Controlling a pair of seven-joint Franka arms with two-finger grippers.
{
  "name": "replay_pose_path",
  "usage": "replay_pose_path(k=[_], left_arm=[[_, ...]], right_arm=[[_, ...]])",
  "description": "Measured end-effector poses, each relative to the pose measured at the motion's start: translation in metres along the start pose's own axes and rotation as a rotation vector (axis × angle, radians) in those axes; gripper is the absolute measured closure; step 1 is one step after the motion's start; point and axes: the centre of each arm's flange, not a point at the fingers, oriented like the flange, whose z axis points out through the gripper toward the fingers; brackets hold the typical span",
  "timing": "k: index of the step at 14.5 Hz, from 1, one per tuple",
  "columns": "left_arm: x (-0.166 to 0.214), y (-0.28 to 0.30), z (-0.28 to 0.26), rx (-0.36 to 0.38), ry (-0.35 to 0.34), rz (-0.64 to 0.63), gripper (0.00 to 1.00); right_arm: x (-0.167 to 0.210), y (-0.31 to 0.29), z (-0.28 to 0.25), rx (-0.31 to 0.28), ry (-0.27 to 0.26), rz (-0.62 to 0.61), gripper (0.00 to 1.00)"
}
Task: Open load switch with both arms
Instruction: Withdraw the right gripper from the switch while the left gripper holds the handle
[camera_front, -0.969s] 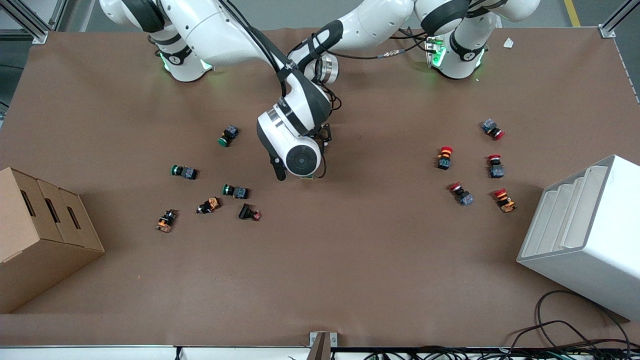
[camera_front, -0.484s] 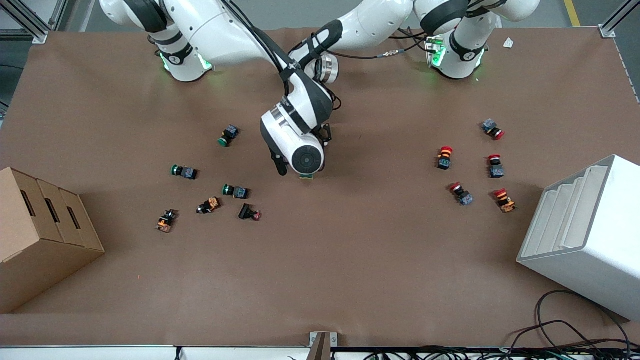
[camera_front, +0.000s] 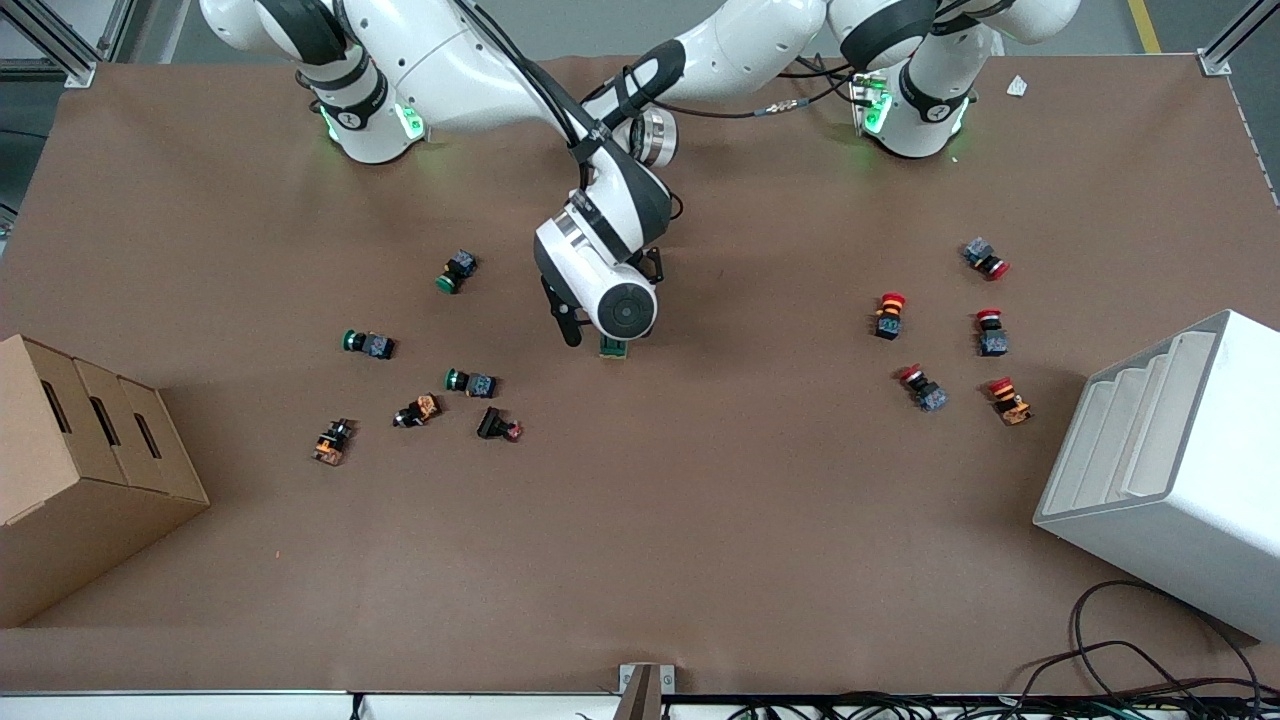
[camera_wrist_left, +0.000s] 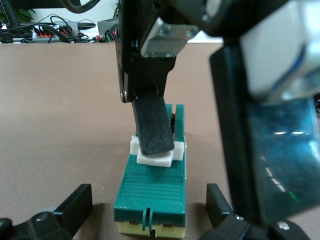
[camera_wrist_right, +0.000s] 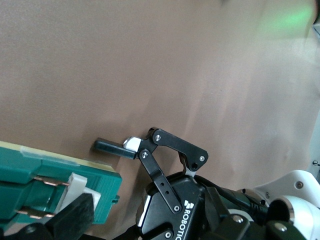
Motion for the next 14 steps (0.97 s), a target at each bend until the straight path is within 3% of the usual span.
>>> replay_pose_path(k=[2,4,9,14], left_arm=[[0.000,0.000,0.000,0.000,0.000,0.000,0.00],[0.000,0.000,0.000,0.000,0.000,0.000,0.00],[0.001,0.001,0.000,0.001,0.000,-0.002,0.00],[0.010,0.008,0.004,0.046,-0.043,-0.039,0.00]], right_arm=[[0.006,-0.001,-0.006,0.006,-0.005,-0.048,0.00],[0.034,-0.006,-0.034,0.060,-0.011,-0.119,0.00],[0.162,0.013,-0.136,0.179,-0.028,-0.375,0.00],[0.290,0.068,-0.213,0.247,0.084,-0.670,0.00]])
